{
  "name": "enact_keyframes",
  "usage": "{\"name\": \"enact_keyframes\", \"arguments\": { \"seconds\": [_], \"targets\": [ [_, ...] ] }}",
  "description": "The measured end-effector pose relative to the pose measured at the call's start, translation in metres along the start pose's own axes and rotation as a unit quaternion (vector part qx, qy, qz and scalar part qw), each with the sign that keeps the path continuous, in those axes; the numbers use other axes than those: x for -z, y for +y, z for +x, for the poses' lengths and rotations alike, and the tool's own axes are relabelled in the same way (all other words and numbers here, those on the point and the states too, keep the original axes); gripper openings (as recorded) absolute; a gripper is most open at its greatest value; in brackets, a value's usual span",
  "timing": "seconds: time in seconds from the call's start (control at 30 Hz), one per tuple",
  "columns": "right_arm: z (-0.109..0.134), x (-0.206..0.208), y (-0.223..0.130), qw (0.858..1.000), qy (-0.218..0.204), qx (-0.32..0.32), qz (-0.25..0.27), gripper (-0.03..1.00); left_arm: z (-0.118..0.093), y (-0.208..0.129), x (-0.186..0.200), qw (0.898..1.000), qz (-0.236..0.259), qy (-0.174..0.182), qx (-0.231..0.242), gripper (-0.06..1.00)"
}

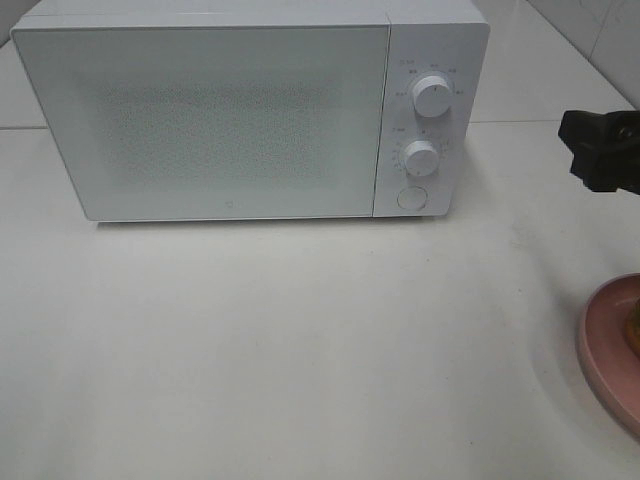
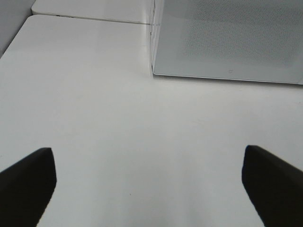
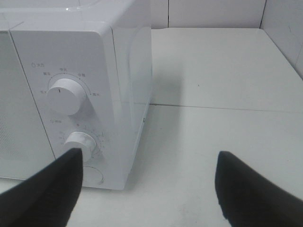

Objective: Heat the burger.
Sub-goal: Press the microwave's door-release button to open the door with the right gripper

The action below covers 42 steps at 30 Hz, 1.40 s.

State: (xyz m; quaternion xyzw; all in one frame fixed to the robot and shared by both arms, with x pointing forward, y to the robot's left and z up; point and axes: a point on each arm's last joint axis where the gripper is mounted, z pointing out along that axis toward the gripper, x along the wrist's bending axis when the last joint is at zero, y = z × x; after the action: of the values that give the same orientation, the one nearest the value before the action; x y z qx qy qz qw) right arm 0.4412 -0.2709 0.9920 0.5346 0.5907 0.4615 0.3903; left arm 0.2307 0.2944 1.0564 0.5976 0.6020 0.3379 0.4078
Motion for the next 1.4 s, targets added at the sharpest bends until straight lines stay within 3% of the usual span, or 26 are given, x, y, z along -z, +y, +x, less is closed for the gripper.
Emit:
{"name": "enact_keyframes", "arguments": {
  "seconds": [0.23,0.6,0.87,1.4],
  "targets": [
    [0.0,-0.018,-0.012,1.0,-0.009,0.005,-0.011,0.75,0.0,0.0,0.0,1.0,0.0,0.0,0.0,0.99],
    [0.03,-0.036,-0.034,0.999,-0.014,0.035,-0.012,0.75,0.0,0.0,0.0,1.0,0.0,0.0,0.0,0.99],
    [0.058,-0.036,-0.048,0.998,-0.043,0.043,-0.025,0.75,0.0,0.0,0.0,1.0,0.0,0.0,0.0,0.99],
    [0.098,-0.042,-0.061,0.998,-0.058,0.034,-0.022,0.75,0.0,0.0,0.0,1.0,0.0,0.0,0.0,0.99]
  ]
}}
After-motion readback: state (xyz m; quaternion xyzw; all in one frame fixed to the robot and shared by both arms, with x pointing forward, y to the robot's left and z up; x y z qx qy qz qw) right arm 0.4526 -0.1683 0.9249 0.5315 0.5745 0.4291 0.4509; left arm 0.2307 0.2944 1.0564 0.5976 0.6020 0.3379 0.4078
